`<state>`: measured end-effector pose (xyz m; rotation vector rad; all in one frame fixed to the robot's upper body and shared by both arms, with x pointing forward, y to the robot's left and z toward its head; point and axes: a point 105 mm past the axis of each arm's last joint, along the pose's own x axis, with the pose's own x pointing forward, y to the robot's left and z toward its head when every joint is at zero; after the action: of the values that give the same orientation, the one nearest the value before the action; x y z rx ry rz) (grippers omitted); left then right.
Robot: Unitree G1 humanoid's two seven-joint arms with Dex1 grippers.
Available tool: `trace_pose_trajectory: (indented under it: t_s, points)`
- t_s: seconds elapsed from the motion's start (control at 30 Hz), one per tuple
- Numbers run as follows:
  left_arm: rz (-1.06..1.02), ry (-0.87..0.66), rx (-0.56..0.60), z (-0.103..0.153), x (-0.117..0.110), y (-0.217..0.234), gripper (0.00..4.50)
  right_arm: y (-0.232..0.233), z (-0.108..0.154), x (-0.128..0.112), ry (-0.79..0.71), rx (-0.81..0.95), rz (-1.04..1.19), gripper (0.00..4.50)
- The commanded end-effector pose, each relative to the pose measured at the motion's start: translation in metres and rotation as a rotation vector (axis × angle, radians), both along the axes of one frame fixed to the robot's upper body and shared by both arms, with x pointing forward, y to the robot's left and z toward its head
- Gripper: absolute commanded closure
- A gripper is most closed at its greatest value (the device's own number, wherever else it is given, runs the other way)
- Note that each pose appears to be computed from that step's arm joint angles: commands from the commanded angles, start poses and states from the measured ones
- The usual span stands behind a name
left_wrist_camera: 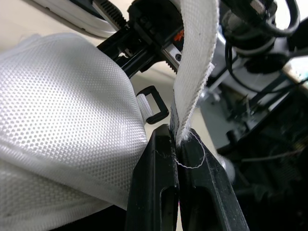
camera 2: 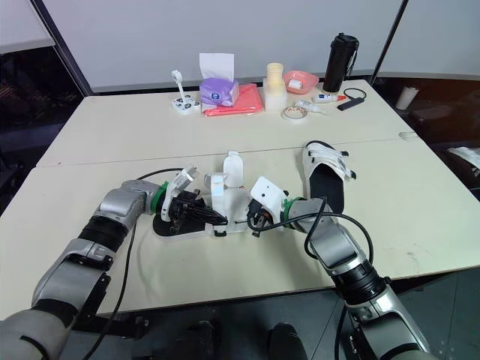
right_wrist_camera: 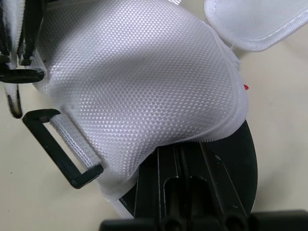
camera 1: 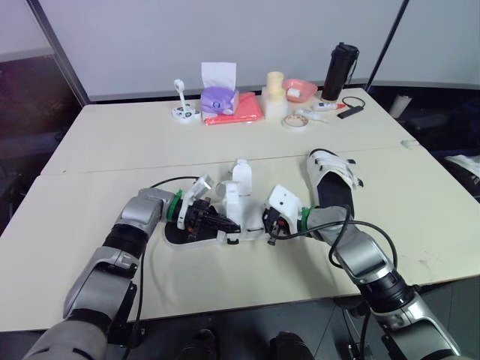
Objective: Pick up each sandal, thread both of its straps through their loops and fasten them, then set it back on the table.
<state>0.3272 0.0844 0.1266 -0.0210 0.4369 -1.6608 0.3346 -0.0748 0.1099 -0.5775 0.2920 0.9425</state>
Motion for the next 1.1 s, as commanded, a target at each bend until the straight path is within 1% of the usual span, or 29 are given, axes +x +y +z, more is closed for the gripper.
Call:
trace_pose_trajectory:
  t_s: [0.03, 0.07, 0.17, 0.2, 0.23, 0.33, 0.4, 0.6, 0.77, 0.87, 0.93, 1.1]
  points:
    - [-0.014, -0.044, 0.071, -0.011, -0.004, 0.006, 4.45, 0.009, -0.01, -0.008, 0.038, 0.002, 0.037, 4.5]
    - [-0.018, -0.052, 0.079, -0.013, -0.005, 0.007, 4.45, 0.009, -0.009, -0.008, 0.038, 0.002, 0.037, 4.5]
    - [-0.004, -0.063, 0.086, -0.014, -0.005, 0.008, 3.65, 0.009, -0.009, -0.007, 0.037, 0.003, 0.038, 4.5]
    - [-0.002, -0.069, 0.088, -0.014, -0.006, 0.009, 3.11, 0.009, -0.009, -0.007, 0.037, 0.003, 0.038, 4.5]
    - [0.0, -0.074, 0.089, -0.013, -0.006, 0.01, 2.8, 0.009, -0.009, -0.007, 0.037, 0.003, 0.038, 4.5]
    - [0.004, -0.083, 0.082, -0.008, -0.01, 0.016, 1.26, 0.009, -0.009, -0.007, 0.037, 0.003, 0.037, 4.5]
    - [0.004, -0.085, 0.073, -0.004, -0.014, 0.02, 0.36, 0.009, -0.01, -0.007, 0.038, 0.003, 0.037, 4.5]
    - [0.004, -0.094, 0.06, 0.013, -0.036, 0.037, 0.36, 0.01, -0.01, -0.007, 0.039, 0.005, 0.038, 4.5]
    - [0.018, -0.068, 0.078, 0.013, -0.056, 0.05, 0.36, 0.01, -0.01, -0.006, 0.039, 0.006, 0.042, 4.5]
    - [0.031, -0.045, 0.082, 0.006, -0.065, 0.049, 0.36, 0.011, -0.01, -0.005, 0.039, 0.006, 0.044, 4.5]
    - [0.058, -0.042, 0.081, -0.003, -0.067, 0.043, 0.36, 0.012, -0.01, -0.005, 0.038, 0.006, 0.047, 4.5]
    - [0.176, -0.077, 0.076, -0.028, -0.055, 0.028, 0.36, 0.012, -0.01, -0.006, 0.039, 0.006, 0.049, 4.5]
